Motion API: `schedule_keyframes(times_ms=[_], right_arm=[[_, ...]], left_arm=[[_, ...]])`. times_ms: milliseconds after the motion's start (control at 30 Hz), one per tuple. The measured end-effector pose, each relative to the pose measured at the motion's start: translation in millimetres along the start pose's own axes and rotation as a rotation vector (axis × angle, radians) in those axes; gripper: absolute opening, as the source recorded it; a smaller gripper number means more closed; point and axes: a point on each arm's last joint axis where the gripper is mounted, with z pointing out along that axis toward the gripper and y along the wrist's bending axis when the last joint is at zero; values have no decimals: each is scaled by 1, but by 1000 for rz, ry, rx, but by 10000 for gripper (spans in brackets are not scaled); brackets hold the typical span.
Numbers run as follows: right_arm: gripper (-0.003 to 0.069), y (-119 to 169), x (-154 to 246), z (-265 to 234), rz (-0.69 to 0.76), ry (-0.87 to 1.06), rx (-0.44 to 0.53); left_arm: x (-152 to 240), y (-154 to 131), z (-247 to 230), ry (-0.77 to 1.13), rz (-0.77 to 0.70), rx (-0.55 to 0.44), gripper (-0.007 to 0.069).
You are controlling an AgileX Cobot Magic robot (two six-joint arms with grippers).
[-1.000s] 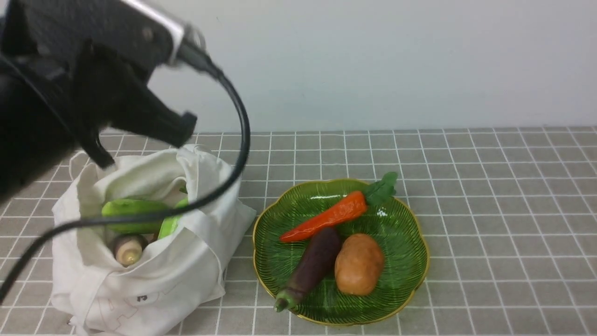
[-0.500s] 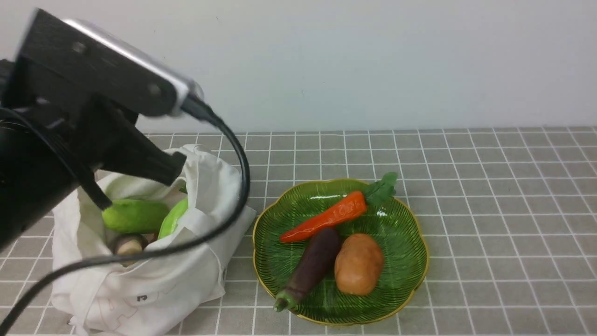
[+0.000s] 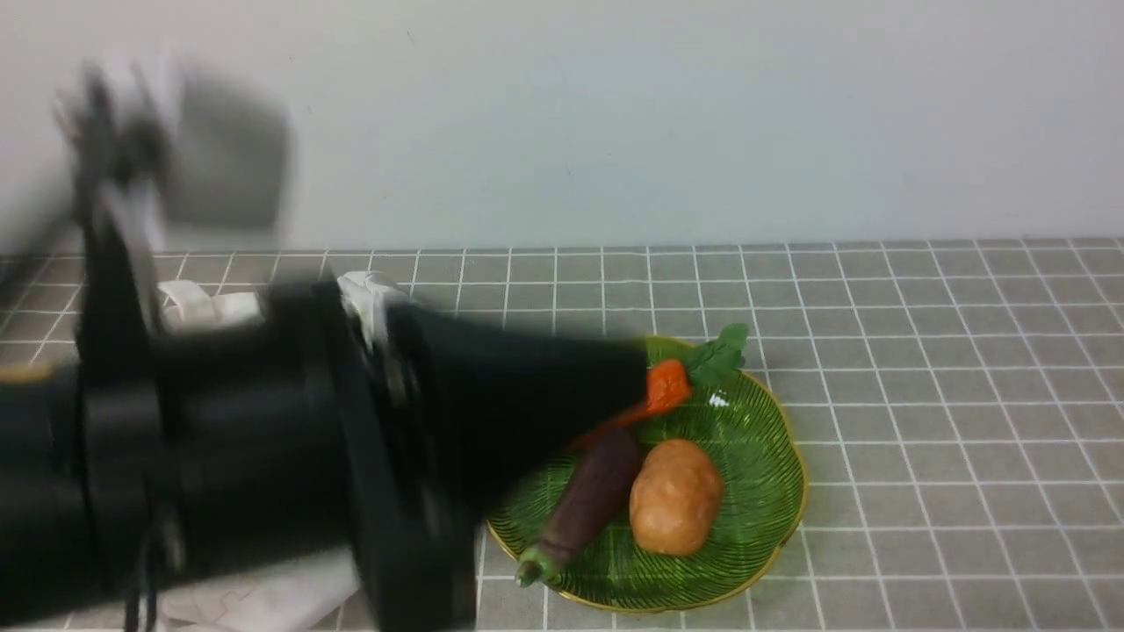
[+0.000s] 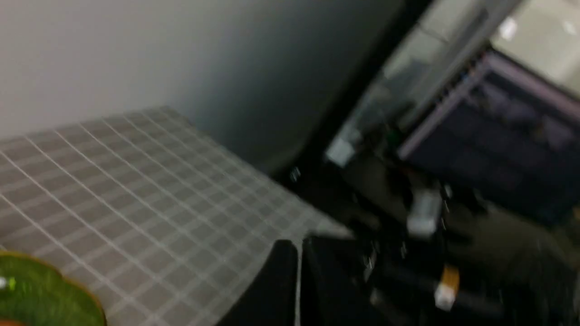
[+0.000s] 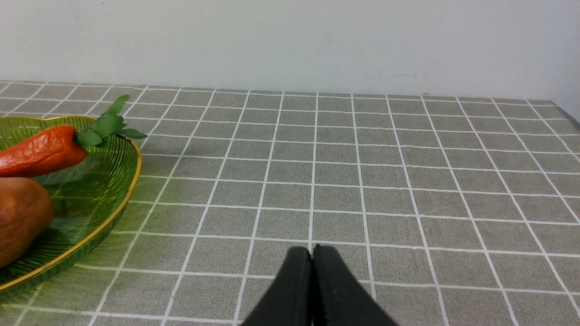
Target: Take vegetables from bag on grey coffee tablecloth place on plate.
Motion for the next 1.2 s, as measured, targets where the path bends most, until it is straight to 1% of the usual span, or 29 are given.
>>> schedule_keyframes(times_ms=[33,67,133,167,200,267,367,400,533,700,900,1200], right_arm=[[-15,0,0,0,0,0,0],[-15,0,0,0,0,0,0],[-15,0,0,0,0,0,0],[-15,0,0,0,0,0,0],[-15,0,0,0,0,0,0],[-15,0,0,0,0,0,0],[-15,0,0,0,0,0,0],[-15,0,0,0,0,0,0],[-15,0,0,0,0,0,0],[-15,0,0,0,0,0,0],[-15,0,0,0,0,0,0],[-15,0,0,0,0,0,0]], left_arm=[[10,2,-1,106,34,-24,-1],[13,3,-1,141,38,-32,-1],[26,23,-10,313,-11,-209,-1],[27,24,-10,319,-14,-222,-1],[28,34,-17,347,-43,-318,-1],[27,48,-32,348,-62,-468,-1],[18,50,-54,281,-44,-582,-1],[17,48,-58,266,-38,-593,-1],[4,23,-97,42,45,-676,-1],[6,-9,-130,-116,147,-722,-1],[12,-30,-148,-201,212,-723,-1],[17,-36,-154,-198,238,-733,-1]])
